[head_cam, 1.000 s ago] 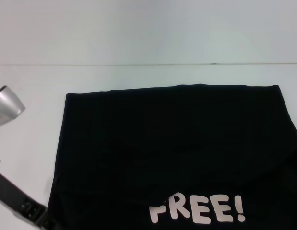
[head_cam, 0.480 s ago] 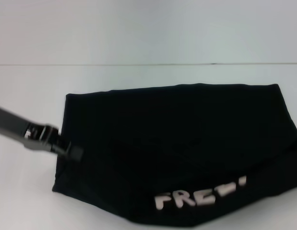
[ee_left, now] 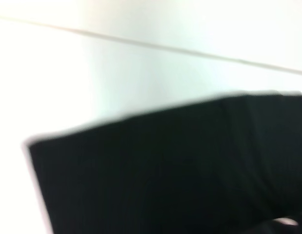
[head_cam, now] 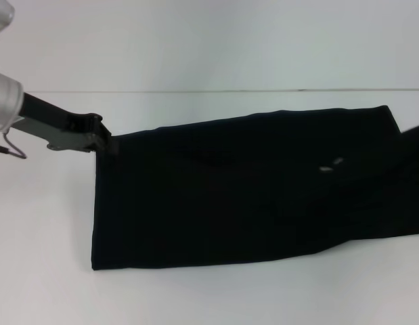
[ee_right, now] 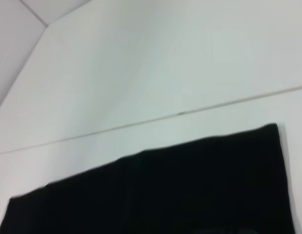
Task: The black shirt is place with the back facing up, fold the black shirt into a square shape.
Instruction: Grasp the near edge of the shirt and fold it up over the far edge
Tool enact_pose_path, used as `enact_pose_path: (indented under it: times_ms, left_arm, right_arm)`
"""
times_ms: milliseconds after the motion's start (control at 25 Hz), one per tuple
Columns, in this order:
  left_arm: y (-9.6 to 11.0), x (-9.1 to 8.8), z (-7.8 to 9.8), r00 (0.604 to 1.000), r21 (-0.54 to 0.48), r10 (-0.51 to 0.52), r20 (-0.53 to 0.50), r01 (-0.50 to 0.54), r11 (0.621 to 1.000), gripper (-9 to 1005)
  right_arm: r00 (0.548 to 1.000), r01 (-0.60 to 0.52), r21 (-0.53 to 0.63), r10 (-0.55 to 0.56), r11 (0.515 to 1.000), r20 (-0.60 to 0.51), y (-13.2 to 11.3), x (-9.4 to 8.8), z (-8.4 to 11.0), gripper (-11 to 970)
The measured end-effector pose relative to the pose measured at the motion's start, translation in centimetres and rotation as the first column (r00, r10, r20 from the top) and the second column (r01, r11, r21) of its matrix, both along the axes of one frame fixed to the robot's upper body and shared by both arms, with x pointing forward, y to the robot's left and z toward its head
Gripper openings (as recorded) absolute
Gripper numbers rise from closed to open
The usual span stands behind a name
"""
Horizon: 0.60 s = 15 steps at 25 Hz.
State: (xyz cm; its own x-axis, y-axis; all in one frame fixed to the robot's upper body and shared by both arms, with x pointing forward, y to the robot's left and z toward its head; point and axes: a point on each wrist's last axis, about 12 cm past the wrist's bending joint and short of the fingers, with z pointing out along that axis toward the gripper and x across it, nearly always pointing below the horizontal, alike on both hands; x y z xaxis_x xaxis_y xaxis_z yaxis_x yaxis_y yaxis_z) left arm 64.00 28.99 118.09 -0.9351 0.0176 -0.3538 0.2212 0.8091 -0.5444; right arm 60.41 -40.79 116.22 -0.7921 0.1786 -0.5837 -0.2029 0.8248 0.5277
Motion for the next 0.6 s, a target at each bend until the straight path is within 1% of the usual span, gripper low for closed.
enact_pose_path:
  times_ms: [160, 280, 320, 360, 480, 600]
  left_arm:
    - [-0.6, 1.0, -1.4, 0.995, 0.046, 0.088, 0.048, -0.09, 0.995, 46]
    - [-0.7, 1.4, -1.9, 0.988, 0.066, 0.129, 0.083, -0.135, 0.989, 46]
    - [-0.7, 1.4, -1.9, 0.988, 0.066, 0.129, 0.083, -0.135, 0.989, 46]
    - [-0.7, 1.6, -2.2, 0.984, 0.073, 0.147, 0.105, -0.155, 0.985, 46]
    - [-0.8, 1.7, -2.2, 0.982, 0.079, 0.147, 0.117, -0.156, 0.985, 47]
    - [-0.6, 1.9, -1.7, 0.979, 0.081, 0.15, 0.138, -0.162, 0.983, 47]
  right_arm:
    - [0.998, 0.054, -0.044, -0.053, 0.998, 0.028, 1.7, 1.4, -1.3, 74]
    - [0.993, 0.113, -0.073, -0.111, 0.991, 0.04, 2.0, 2.1, -1.9, 74]
    - [0.992, 0.125, -0.082, -0.122, 0.989, 0.04, 2.2, 2.2, -2.1, 74]
    - [0.991, 0.133, -0.09, -0.13, 0.987, 0.043, 2.3, 2.4, -2.2, 74]
    - [0.991, 0.13, -0.109, -0.125, 0.986, 0.052, 3.2, 2.8, -2.6, 74]
    - [0.99, 0.131, -0.109, -0.125, 0.985, 0.062, 3.4, 3.0, -2.3, 74]
